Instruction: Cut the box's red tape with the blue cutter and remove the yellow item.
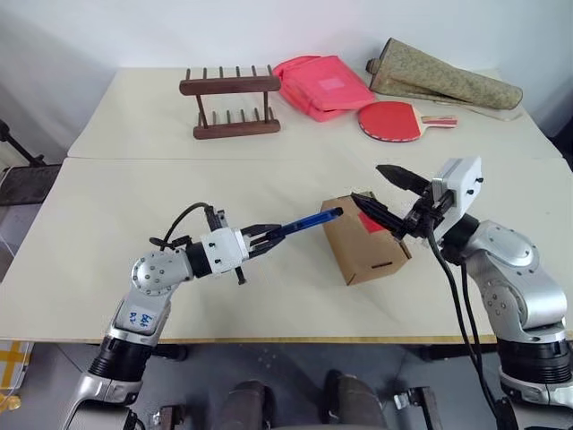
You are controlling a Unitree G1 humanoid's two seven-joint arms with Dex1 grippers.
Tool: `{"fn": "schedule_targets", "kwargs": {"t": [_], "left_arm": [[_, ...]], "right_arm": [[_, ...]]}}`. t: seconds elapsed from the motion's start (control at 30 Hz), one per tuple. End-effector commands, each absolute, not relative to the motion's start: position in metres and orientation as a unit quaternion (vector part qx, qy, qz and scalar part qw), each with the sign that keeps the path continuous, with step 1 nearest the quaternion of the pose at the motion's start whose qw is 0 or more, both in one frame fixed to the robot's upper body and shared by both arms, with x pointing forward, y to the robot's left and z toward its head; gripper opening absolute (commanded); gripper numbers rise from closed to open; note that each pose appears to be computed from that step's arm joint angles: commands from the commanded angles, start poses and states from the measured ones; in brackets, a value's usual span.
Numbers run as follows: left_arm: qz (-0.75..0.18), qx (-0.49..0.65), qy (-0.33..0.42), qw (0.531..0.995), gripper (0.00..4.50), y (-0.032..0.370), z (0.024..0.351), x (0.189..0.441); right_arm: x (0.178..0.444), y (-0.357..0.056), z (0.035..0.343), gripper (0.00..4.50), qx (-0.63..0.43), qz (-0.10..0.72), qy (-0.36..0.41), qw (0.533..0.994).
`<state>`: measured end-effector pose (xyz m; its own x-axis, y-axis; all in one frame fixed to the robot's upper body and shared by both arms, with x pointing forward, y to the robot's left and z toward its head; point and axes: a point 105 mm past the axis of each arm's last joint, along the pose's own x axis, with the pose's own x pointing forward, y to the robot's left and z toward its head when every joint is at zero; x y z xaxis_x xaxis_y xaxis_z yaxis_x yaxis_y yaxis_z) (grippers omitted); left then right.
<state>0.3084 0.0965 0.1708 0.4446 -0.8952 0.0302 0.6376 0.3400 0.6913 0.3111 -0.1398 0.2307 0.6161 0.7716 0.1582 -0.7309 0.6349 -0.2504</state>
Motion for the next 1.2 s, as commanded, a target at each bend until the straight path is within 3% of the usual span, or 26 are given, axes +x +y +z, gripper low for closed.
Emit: {"fn": "schedule_targets", "kwargs": {"t": [0.03, 0.23, 0.43, 0.67, 1.07, 1.2], "left_arm": [[-0.488, 0.359, -0.242, 0.758, 0.46, 0.094, 0.178, 0.309], [-0.497, 0.396, -0.271, 0.723, 0.46, 0.087, 0.177, 0.311], [-0.503, 0.416, -0.313, 0.69, 0.46, 0.076, 0.181, 0.305], [-0.511, 0.427, -0.347, 0.661, 0.46, 0.066, 0.186, 0.294], [-0.501, 0.428, -0.344, 0.669, 0.46, 0.067, 0.185, 0.297], [-0.504, 0.428, -0.342, 0.667, 0.46, 0.066, 0.184, 0.296]], "right_arm": [[0.295, -0.134, 0.244, 4.44, -0.023, 0.484, -0.094, 0.869], [0.288, -0.135, 0.244, 4.44, 0.081, 0.532, 0.011, 0.843], [0.288, -0.127, 0.206, 4.44, 0.055, 0.536, 0.153, 0.829], [0.296, -0.118, 0.206, 4.44, 0.085, 0.539, 0.165, 0.822], [0.299, -0.116, 0.198, 4.44, 0.103, 0.533, 0.196, 0.816], [0.3, -0.115, 0.197, 3.52, 0.104, 0.532, 0.196, 0.817]]}}
